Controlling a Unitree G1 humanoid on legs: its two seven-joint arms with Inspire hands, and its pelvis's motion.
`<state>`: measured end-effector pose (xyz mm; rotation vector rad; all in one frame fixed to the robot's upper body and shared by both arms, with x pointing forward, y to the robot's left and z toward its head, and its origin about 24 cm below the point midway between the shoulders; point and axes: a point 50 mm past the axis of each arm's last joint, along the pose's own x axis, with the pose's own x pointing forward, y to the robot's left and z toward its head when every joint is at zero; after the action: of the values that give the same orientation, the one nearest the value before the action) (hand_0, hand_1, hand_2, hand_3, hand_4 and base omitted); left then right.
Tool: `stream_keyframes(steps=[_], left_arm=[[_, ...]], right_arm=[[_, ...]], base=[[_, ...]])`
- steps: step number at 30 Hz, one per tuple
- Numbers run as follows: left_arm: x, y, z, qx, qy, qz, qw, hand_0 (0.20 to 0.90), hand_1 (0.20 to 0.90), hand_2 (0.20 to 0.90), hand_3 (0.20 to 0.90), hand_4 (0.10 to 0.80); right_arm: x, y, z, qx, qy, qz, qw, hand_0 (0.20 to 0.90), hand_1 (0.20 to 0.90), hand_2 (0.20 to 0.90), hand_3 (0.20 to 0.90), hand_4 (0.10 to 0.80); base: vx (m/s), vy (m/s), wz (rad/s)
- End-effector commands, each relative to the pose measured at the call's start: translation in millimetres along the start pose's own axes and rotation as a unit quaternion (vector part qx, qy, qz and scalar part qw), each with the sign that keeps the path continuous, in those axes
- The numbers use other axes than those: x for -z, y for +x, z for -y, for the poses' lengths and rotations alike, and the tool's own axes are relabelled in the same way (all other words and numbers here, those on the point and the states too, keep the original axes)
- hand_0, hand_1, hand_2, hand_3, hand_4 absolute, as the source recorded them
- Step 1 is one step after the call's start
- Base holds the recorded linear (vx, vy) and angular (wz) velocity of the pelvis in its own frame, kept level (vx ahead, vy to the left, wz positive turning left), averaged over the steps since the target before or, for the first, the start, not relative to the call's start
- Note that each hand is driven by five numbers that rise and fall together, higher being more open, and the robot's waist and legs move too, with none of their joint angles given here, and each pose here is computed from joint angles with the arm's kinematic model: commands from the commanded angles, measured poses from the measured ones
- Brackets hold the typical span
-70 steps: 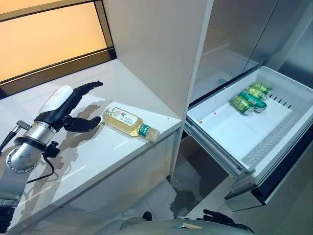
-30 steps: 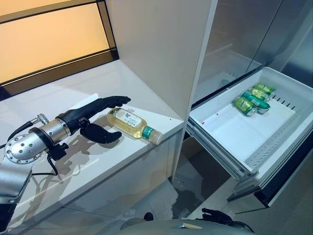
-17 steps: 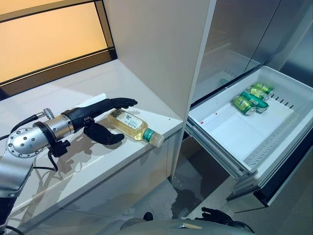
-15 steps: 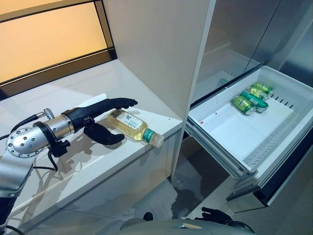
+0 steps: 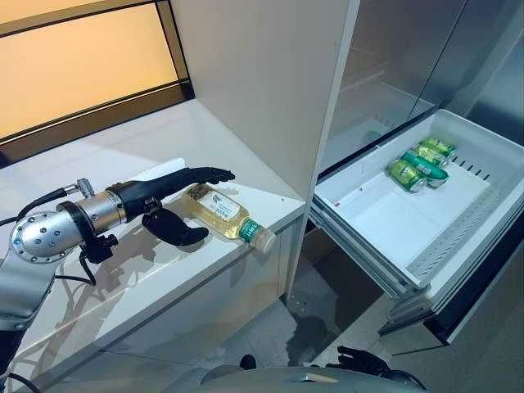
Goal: Put drinks into fridge and close the fridge
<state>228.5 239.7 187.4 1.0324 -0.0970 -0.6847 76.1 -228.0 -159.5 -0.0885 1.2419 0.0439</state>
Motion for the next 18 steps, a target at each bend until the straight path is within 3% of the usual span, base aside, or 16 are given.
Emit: stream_keyframes(steps=[1, 7, 18], left_arm=[[-36.7, -5.4, -15.3, -0.016, 0.114, 0.064, 0.991, 0.3, 0.3, 0.3, 0.2, 0.1], [-34.8, -9.5, -19.5, -0.035, 0.186, 0.036, 0.981, 0.3, 0.3, 0.3, 0.2, 0.1], [-35.8, -13.1, -19.8, -0.038, 0.175, 0.049, 0.983, 0.3, 0.3, 0.3, 0.2, 0.1]], right_arm=[[-0.6, -2.8, 5.6, 0.002, -0.03, 0.005, 1.0, 0.9, 0.9, 0.9, 0.9, 0.8], [0.7, -2.8, 5.3, 0.001, -0.026, 0.004, 1.0, 0.9, 0.9, 0.9, 0.9, 0.8], [5.4, -3.2, 5.3, 0.002, -0.019, -0.003, 1.0, 0.9, 0.9, 0.9, 0.9, 0.8]], base=[[0.0, 0.0, 0.0], [0.0, 0.0, 0.0], [0.021, -0.006, 0.0]])
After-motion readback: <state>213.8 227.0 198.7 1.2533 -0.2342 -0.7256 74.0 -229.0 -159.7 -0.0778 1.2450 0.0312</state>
